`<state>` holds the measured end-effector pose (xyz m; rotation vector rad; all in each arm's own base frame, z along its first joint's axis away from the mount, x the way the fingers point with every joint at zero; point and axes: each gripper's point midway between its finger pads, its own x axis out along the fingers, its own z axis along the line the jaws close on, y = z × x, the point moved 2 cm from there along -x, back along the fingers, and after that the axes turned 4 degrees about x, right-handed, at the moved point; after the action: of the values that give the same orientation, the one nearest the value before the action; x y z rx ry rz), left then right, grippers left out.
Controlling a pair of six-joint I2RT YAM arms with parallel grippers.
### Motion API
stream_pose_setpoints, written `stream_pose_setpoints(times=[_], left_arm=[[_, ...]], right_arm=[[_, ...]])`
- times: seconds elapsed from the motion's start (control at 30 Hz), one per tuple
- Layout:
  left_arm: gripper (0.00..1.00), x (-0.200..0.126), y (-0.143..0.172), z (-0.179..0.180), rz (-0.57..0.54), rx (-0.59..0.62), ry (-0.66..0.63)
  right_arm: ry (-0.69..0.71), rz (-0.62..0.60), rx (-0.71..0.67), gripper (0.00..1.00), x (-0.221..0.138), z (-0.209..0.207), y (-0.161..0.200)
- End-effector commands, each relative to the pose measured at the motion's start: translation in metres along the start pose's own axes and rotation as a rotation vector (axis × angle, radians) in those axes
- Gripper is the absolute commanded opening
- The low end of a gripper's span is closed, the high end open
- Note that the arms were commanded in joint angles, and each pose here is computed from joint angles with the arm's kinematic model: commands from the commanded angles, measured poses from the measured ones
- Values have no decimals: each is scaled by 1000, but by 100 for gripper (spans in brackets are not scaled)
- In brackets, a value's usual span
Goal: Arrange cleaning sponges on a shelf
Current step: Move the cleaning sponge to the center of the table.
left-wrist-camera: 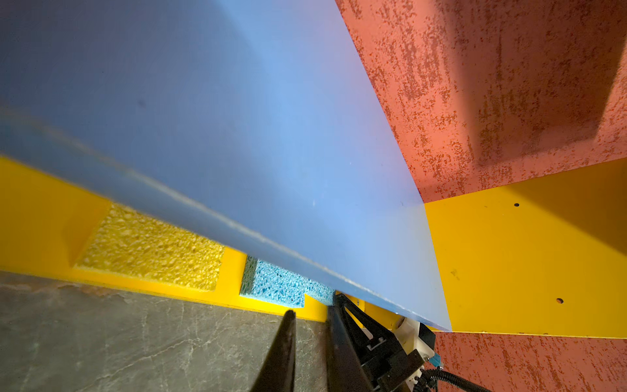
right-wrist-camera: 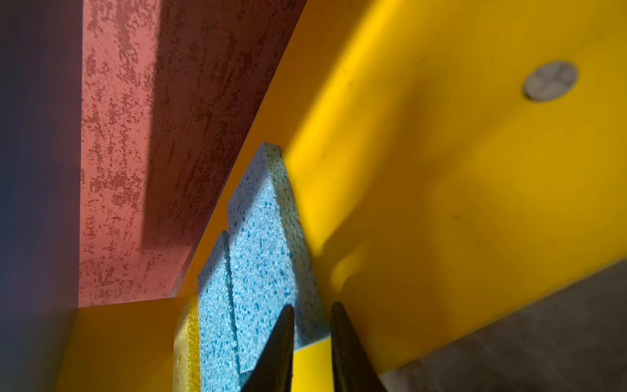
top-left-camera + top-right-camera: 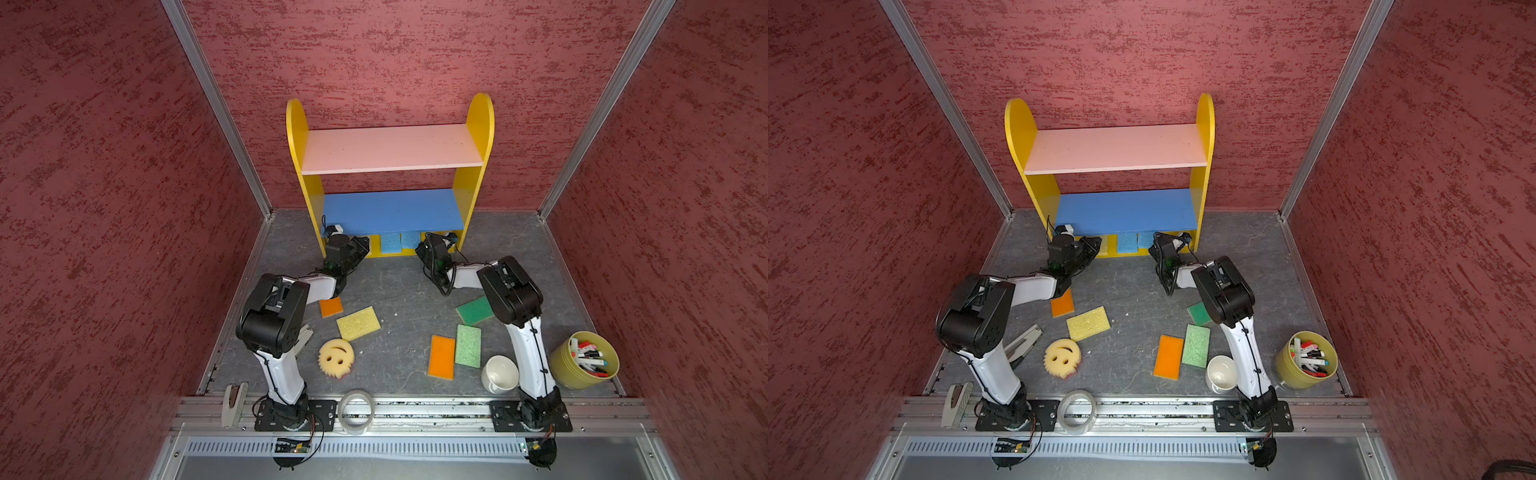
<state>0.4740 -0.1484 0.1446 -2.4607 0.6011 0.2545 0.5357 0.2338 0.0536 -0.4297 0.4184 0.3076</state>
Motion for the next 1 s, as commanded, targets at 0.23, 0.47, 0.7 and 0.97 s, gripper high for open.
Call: stream_pose_setpoints(times=[0.23, 0.47, 0.7, 0.97], left_arm=[[18, 4, 3, 12, 7, -8, -13], [18, 7, 5, 14, 13, -19, -8], [18, 6, 4, 17, 13, -25, -15], [18, 6, 3, 17, 10, -25, -15]], right_arm=[[61, 2, -52, 23, 12, -1, -2], [81, 8, -64, 17, 13, -7, 0], [83, 12, -58, 6, 14, -8, 1], [77, 0, -33, 0, 9, -10, -1]])
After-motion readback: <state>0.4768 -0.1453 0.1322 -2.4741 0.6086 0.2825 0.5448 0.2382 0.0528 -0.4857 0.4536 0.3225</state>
